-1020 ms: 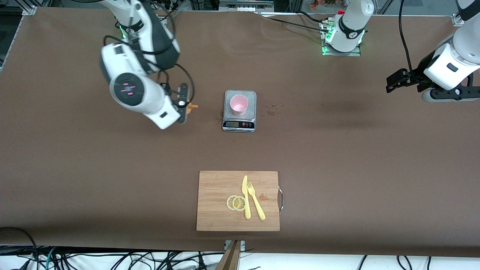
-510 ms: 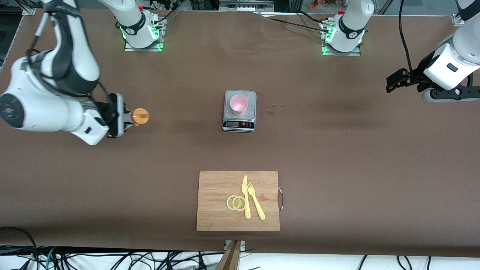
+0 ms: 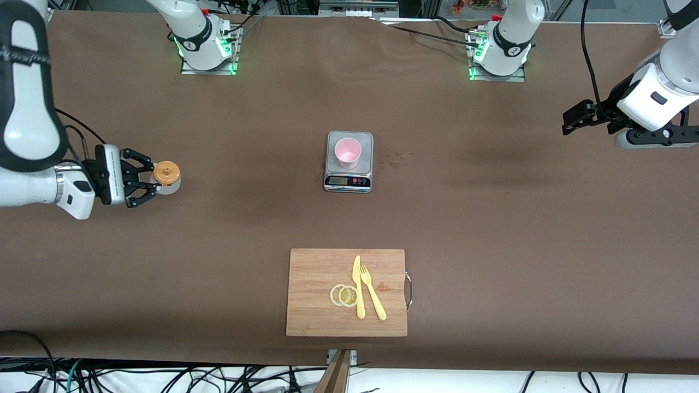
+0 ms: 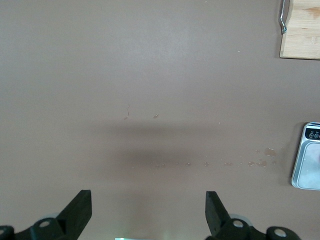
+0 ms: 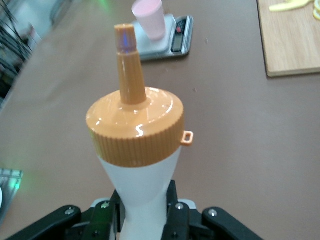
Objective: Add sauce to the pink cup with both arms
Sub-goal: 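Carry the bottle back with the right gripper and lower it, then set the bottle upright on the table and open the right gripper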
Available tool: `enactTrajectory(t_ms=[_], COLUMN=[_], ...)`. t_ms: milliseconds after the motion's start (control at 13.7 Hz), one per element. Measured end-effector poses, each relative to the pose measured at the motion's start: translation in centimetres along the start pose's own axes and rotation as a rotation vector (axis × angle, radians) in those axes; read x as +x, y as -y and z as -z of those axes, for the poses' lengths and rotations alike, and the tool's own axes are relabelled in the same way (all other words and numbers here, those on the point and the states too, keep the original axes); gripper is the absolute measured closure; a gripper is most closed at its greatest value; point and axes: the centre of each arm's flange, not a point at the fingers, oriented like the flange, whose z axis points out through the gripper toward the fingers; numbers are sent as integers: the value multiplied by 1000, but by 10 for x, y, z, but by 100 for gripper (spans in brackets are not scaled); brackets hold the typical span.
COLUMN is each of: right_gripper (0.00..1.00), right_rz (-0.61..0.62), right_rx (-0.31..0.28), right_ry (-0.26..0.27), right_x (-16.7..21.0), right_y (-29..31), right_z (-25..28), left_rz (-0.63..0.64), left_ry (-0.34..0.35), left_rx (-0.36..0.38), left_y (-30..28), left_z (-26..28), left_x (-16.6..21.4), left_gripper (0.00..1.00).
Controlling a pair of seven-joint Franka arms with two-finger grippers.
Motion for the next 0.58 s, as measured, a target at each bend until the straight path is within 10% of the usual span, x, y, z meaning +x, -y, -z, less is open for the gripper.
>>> enactTrajectory(t_ms=[583], right_gripper=[66], right_rz=[107], right_rx=[25], right_ry=[-213], right_x=[-101], right_y=[-26], right_z=[-64], left_rz=[0], left_ry=[0], left_rx=[0], left_y=[0], left_z=[0], left_x=[0], left_gripper=[0])
